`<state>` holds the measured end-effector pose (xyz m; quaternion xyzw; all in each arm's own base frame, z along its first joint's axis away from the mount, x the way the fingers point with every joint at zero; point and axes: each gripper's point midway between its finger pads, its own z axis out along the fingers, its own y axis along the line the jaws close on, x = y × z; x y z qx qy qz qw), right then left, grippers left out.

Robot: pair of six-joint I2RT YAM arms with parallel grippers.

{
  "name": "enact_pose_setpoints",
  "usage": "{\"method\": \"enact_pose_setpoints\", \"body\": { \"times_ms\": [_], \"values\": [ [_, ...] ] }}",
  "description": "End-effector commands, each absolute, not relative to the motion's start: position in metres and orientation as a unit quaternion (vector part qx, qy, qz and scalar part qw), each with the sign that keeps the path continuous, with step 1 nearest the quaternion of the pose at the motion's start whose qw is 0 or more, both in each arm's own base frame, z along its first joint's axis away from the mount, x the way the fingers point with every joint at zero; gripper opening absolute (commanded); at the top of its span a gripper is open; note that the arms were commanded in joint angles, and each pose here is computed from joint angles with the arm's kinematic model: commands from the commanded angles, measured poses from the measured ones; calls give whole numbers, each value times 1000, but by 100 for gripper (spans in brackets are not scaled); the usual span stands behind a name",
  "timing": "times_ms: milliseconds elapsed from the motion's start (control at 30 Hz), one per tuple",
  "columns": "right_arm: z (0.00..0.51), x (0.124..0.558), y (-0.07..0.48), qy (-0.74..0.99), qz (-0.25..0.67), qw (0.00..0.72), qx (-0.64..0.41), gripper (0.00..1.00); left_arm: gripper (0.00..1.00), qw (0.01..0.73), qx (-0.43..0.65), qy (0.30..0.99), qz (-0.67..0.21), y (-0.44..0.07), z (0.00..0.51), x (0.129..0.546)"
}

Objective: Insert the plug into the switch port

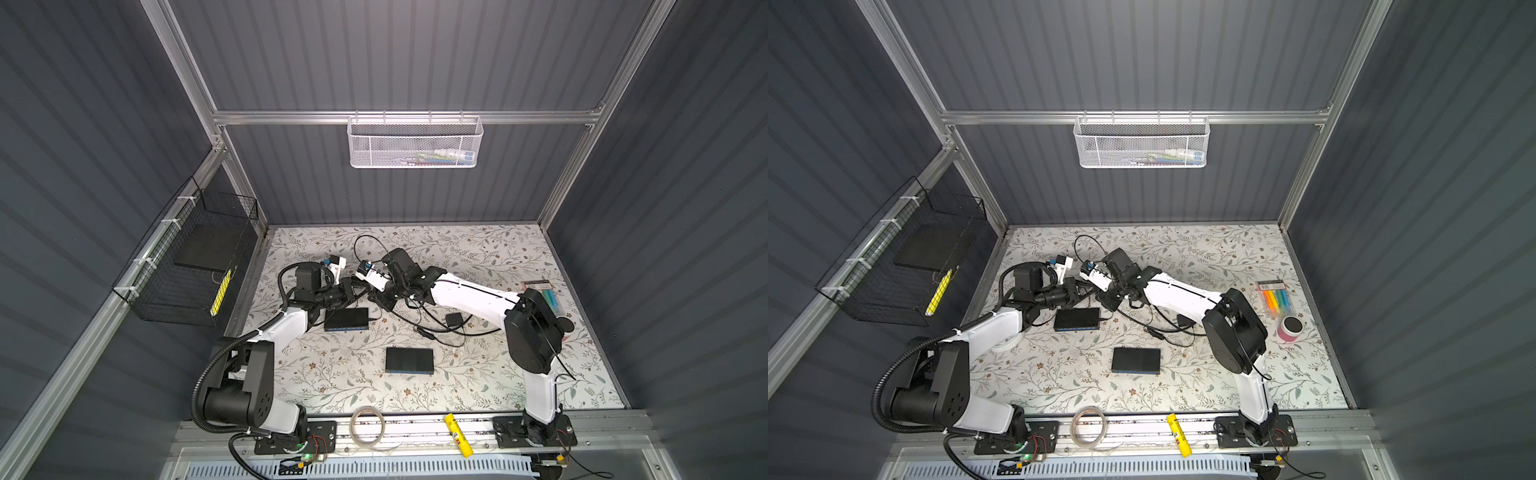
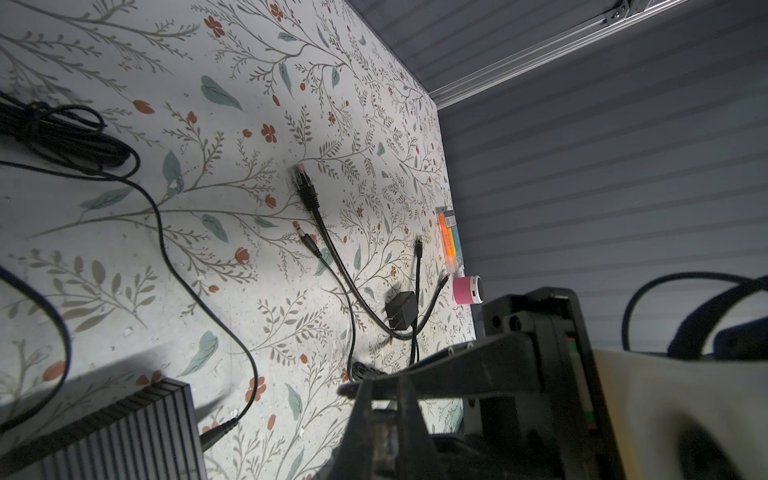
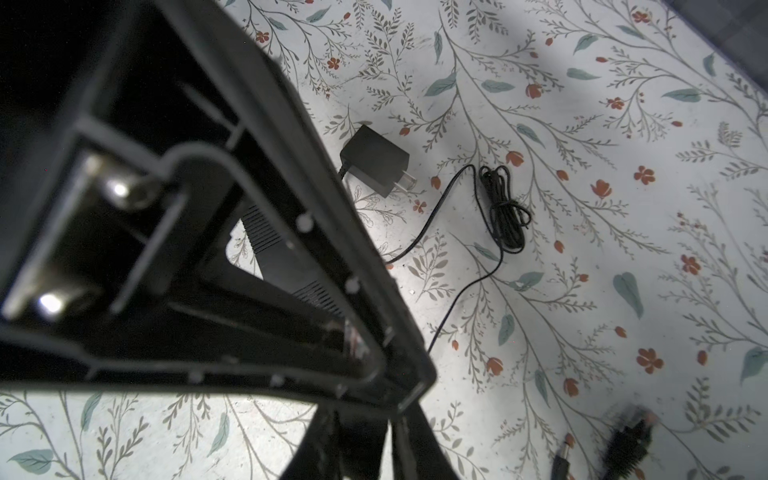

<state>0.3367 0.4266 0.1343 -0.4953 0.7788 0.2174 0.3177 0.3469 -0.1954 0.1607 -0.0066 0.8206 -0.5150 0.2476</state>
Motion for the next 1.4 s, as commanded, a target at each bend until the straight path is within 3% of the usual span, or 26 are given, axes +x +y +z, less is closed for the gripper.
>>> {"method": "enact_pose_setpoints", "body": {
  "times_ms": [0, 467, 767, 833, 933, 1000, 1167, 1367],
  "values": [
    [153, 343, 423, 777, 214, 342, -483, 21, 6, 234, -3, 824, -517, -197, 158, 339],
    [158, 341, 416, 780, 220, 351, -470, 27, 7, 230, -1, 825, -516, -198, 152, 340],
    [156, 342, 417, 782, 227, 348, -465, 17, 7, 230, 1, 826, -515, -198, 153, 339],
    [158, 342, 416, 780, 227, 351, -466, 12, 16, 230, -3, 827, -512, -197, 151, 339],
    [158, 340, 414, 781, 221, 347, -469, 7, 50, 256, -12, 831, -494, -184, 158, 346],
    [151, 338, 411, 785, 215, 337, -473, 5, 60, 287, -23, 836, -466, -160, 169, 354],
    [113, 315, 408, 796, 212, 279, -493, 4, 61, 311, -76, 863, -390, -103, 162, 364],
    [82, 278, 434, 788, 247, 222, -519, 4, 55, 277, -103, 883, -365, -96, 119, 362]
  ]
}}
